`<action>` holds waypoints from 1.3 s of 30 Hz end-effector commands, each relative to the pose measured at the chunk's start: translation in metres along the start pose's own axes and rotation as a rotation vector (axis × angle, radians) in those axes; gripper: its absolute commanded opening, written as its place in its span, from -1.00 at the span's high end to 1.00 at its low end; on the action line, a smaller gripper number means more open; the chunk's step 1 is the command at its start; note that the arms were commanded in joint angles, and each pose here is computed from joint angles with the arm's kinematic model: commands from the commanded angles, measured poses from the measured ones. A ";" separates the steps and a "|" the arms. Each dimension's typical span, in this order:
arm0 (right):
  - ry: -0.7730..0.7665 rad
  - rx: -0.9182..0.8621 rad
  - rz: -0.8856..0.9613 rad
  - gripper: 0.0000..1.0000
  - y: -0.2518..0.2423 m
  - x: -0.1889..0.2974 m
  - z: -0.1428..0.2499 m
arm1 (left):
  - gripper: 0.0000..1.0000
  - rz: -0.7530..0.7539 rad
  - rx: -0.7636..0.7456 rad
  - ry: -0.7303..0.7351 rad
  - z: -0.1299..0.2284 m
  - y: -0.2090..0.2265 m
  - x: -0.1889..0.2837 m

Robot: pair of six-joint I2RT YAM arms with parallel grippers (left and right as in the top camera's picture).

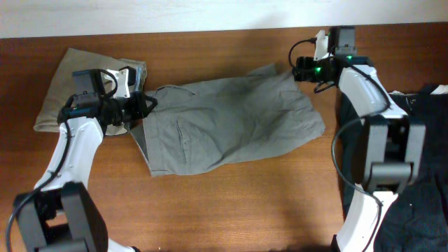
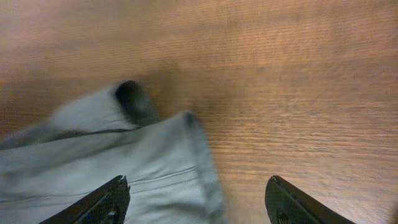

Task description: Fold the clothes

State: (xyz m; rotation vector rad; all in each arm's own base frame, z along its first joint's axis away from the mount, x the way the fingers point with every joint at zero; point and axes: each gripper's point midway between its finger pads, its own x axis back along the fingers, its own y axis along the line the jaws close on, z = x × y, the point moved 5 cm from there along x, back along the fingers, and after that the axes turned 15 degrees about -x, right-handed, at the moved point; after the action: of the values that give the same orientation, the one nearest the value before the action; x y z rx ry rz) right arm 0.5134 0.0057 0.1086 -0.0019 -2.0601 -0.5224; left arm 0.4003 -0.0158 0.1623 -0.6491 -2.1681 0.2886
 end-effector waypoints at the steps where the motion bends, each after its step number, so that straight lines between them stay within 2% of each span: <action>1: 0.060 -0.013 -0.101 -0.47 0.000 -0.035 0.012 | 0.88 -0.037 -0.034 -0.021 -0.010 -0.005 0.018; 3: 0.110 -0.017 -0.201 -0.45 0.008 -0.046 0.022 | 0.88 -0.037 -0.032 -0.018 -0.009 -0.005 0.018; 8: 0.156 -0.023 -0.251 -0.10 0.009 -0.052 0.031 | 0.88 -0.055 -0.031 -0.015 -0.009 -0.003 0.018; 10: 0.157 -0.030 -0.277 0.46 0.009 -0.048 0.028 | 0.88 -0.052 -0.027 -0.008 -0.007 -0.004 0.018; 13: 0.123 -0.039 -0.321 0.92 0.007 -0.030 0.012 | 0.89 -0.046 -0.009 0.026 0.000 -0.005 0.017; 18: 0.027 -0.023 -0.352 0.92 0.015 0.028 -0.016 | 0.96 -0.039 0.006 0.067 0.009 -0.015 0.029; 21: 0.038 -0.038 -0.350 0.92 0.016 0.031 -0.015 | 0.97 -0.050 0.000 0.062 0.008 -0.023 0.039; 23: 0.052 -0.043 -0.357 0.92 0.017 0.032 -0.013 | 0.99 -0.068 0.031 0.111 0.018 -0.025 0.044; 27: 0.026 -0.002 -0.476 0.92 0.035 0.040 -0.019 | 0.99 -0.318 0.118 0.369 0.066 -0.006 0.064; 31: -0.022 0.034 -0.472 0.92 0.057 0.034 -0.023 | 0.95 -0.483 0.069 0.342 0.057 0.017 0.068; 34: -0.058 0.058 -0.336 0.90 0.064 0.015 -0.018 | 0.72 -0.512 0.055 0.323 0.054 0.031 0.054; 36: -0.083 0.065 -0.281 0.85 0.064 0.012 -0.018 | 0.63 -0.501 0.067 0.349 0.061 0.038 0.042; 37: -0.088 0.067 -0.275 0.66 0.064 0.011 -0.019 | 0.57 -0.489 0.074 0.366 0.064 0.039 0.038; 38: -0.091 0.065 -0.275 -0.42 0.063 0.012 -0.020 | 0.47 -0.481 0.089 0.404 0.072 0.042 0.032; 39: -0.087 0.056 -0.269 -0.71 0.058 0.012 -0.021 | 0.26 -0.476 0.099 0.427 0.077 0.044 0.030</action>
State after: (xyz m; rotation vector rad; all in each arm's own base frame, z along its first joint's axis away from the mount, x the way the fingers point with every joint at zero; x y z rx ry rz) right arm 0.5303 0.0626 0.1413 0.3668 -2.1211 -0.6612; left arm 0.3477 0.0339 0.1377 -0.1257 -1.8964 0.0060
